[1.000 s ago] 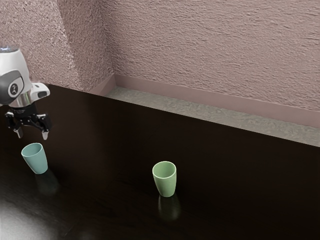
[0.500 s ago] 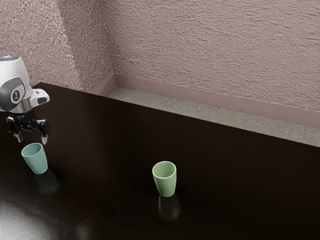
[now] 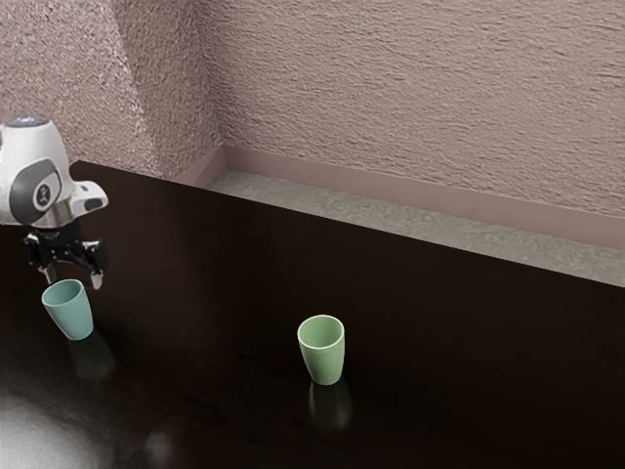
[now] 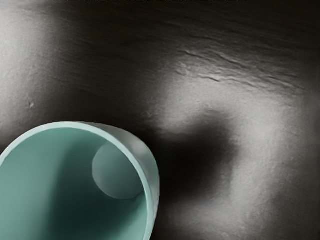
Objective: Place the left cup onto the right cup
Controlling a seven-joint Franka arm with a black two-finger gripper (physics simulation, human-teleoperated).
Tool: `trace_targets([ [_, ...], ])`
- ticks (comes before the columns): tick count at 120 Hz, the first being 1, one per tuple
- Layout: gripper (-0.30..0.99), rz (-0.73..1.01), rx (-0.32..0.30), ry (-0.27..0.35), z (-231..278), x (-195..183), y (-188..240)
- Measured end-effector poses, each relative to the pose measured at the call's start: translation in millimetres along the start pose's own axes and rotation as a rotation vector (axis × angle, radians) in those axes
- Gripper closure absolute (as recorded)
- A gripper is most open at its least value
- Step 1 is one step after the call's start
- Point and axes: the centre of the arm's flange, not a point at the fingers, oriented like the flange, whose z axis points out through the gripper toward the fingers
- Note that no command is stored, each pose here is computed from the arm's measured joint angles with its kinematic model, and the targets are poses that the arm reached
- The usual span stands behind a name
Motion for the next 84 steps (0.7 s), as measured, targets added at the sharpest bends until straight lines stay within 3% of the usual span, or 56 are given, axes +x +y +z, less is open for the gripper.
trace_targets([
  [84, 0.00, 0.000, -0.003, -0.013, 27.8, 6.6, 3.6],
])
